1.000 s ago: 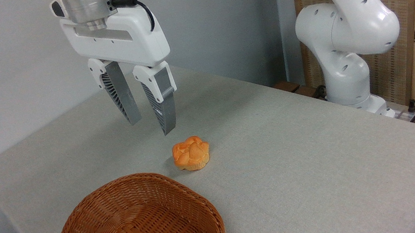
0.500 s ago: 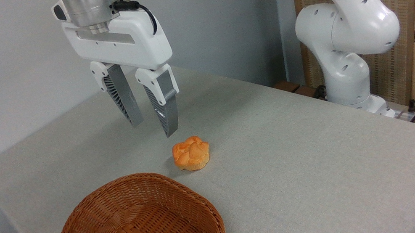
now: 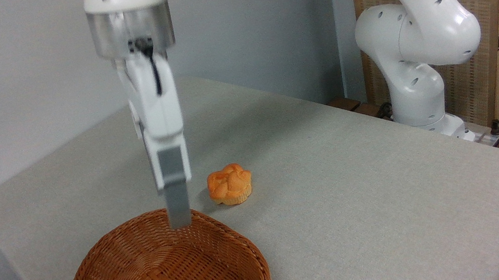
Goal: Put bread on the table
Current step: 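Lower the gripper into the basket around the braided bread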
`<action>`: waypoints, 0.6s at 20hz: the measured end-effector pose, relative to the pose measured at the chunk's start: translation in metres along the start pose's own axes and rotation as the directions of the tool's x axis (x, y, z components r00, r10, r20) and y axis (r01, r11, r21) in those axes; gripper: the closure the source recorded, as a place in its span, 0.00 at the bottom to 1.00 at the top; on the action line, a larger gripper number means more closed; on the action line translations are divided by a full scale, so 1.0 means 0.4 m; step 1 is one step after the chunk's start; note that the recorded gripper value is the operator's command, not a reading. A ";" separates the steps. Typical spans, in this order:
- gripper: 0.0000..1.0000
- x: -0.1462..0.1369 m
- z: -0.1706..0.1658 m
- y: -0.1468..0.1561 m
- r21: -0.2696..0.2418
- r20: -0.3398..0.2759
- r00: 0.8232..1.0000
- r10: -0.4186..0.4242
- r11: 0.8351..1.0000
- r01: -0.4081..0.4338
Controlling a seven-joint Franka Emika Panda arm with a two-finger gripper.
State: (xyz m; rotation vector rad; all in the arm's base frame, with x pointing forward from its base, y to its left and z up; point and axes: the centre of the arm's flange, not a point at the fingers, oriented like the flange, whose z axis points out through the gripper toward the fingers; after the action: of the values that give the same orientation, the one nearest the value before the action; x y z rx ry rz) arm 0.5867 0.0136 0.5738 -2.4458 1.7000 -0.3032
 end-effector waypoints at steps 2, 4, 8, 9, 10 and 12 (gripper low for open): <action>0.00 -0.009 0.066 0.005 0.043 -0.011 0.998 0.061 0.997 -0.061; 0.00 -0.015 0.117 0.015 0.068 0.011 0.993 0.115 0.991 -0.116; 0.00 -0.026 0.199 0.023 0.061 0.143 0.960 0.242 0.966 -0.253; 0.00 -0.027 0.212 0.024 0.054 0.154 0.955 0.252 0.963 -0.263; 0.00 -0.028 0.223 0.025 0.046 0.160 0.953 0.258 0.962 -0.268; 0.00 -0.030 0.245 0.028 0.030 0.165 0.949 0.268 0.961 -0.276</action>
State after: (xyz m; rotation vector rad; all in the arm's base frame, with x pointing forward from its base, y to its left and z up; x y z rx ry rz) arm 0.5967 0.0214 0.4753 -2.0996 1.8995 -0.1121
